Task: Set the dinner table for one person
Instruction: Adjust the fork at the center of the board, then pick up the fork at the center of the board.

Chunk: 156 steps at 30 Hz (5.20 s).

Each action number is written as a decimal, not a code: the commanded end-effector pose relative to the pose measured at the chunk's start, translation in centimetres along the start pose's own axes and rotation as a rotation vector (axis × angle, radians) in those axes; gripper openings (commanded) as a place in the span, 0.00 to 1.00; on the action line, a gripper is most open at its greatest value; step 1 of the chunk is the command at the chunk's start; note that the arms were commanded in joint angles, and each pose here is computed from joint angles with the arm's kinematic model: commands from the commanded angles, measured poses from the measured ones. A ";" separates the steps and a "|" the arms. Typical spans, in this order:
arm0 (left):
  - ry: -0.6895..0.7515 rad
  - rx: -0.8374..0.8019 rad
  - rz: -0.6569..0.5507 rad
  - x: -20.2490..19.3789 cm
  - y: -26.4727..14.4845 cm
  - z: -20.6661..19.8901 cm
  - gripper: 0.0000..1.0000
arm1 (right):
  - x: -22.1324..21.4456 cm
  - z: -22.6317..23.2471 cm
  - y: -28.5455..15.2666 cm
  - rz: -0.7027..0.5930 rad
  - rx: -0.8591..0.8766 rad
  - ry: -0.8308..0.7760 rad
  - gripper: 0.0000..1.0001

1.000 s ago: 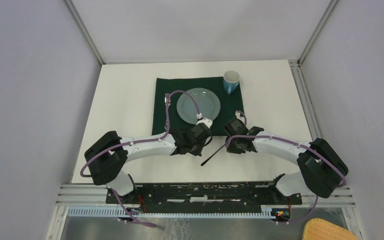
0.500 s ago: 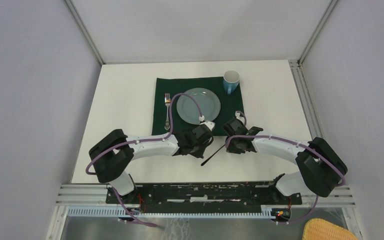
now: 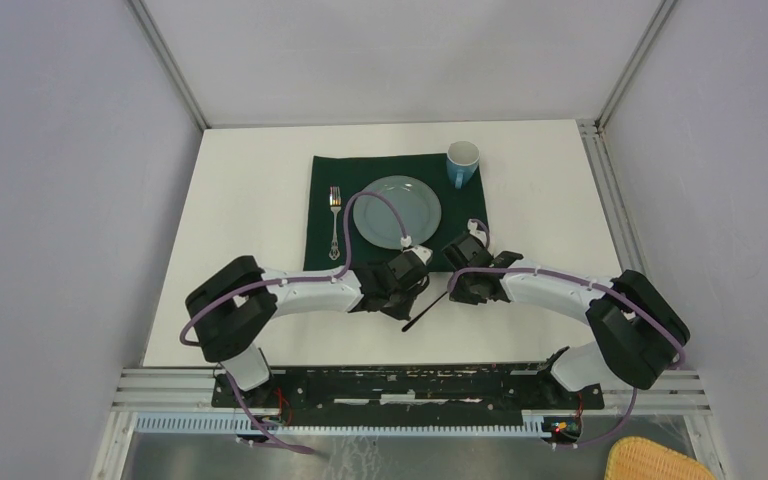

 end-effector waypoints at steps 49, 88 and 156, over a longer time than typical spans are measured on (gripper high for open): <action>-0.033 -0.168 0.051 -0.6 0.6 -7.8 0.02 | 0.2 1.0 2.0 0.035 -0.005 -0.013 0.00; -0.241 0.021 -0.327 13.0 -10.0 6.9 0.02 | 0.8 1.8 -5.0 -0.082 0.036 0.021 0.17; -0.231 -0.105 -0.287 8.8 -13.0 6.5 0.21 | -3.9 6.7 -1.1 -0.262 -0.333 0.201 0.28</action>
Point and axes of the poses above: each gripper's point midway between its finger pads, its own y axis out along the fingers, its own z axis along the line the jaws close on, x = y × z, the point moved 2 cm from there along -y, back along the fingers, and after that the axes turned 10 degrees about -y, right-handed, at the moved point
